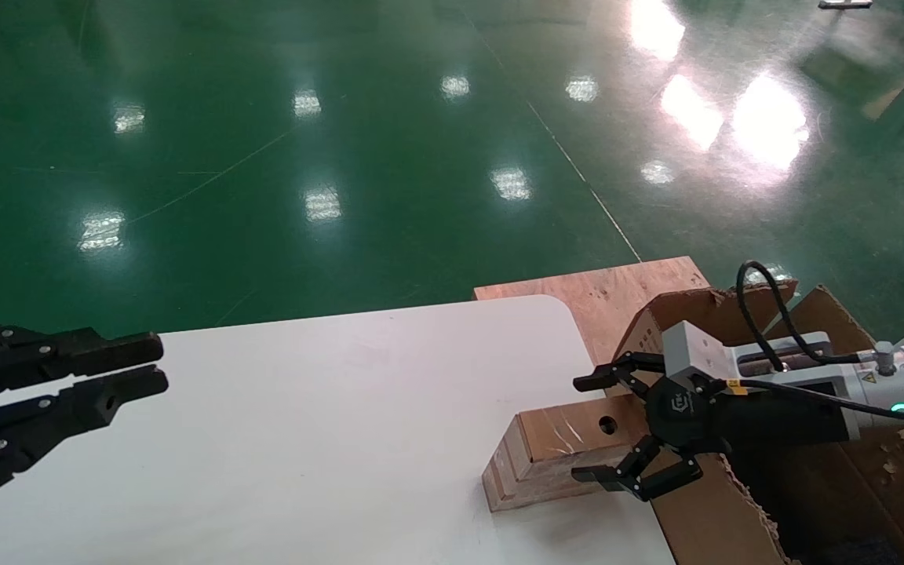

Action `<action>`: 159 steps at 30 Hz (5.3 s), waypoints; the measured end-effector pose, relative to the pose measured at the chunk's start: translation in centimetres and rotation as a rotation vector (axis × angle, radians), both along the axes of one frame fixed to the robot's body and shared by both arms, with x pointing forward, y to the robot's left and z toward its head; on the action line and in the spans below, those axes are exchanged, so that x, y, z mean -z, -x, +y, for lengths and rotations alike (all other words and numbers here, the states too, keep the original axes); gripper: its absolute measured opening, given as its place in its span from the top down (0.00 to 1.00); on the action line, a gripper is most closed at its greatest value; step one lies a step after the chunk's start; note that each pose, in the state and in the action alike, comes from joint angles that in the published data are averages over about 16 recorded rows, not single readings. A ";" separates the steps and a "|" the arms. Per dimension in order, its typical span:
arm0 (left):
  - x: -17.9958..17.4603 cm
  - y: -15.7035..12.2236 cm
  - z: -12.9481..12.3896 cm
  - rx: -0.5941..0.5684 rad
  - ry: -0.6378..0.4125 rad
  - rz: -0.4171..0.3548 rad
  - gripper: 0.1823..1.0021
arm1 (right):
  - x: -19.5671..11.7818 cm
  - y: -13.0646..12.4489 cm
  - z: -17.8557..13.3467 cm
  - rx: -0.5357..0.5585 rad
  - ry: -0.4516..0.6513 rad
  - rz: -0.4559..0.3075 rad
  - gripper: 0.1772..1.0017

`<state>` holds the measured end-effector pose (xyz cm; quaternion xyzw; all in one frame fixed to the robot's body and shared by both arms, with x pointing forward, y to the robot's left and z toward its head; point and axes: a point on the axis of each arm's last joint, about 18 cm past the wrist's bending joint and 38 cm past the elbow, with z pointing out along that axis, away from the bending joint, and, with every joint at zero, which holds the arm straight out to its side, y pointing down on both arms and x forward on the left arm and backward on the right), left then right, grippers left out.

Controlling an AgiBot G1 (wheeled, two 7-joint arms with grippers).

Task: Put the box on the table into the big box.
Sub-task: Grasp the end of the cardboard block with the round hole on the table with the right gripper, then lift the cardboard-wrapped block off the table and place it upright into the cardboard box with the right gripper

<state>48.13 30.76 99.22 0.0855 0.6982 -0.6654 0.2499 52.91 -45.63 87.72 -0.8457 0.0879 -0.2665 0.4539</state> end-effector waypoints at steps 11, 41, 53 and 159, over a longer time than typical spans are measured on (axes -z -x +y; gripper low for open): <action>0.0 0.0 0.0 0.000 0.000 0.000 0.72 | 0.0 0.0 0.1 -0.002 -0.001 -0.001 0.00; 0.0 0.0 0.0 0.000 0.000 0.000 0.04 | 0.0 -0.1 0.2 -0.002 -0.002 -0.002 0.37; 0.0 0.0 0.0 0.000 0.000 0.000 0.00 | -1.1 0.8 0.8 0.002 -0.100 0.018 0.61; 0.0 0.0 0.0 0.000 0.000 0.000 0.00 | 9.9 18.3 -22.7 1.075 -0.591 -0.178 0.65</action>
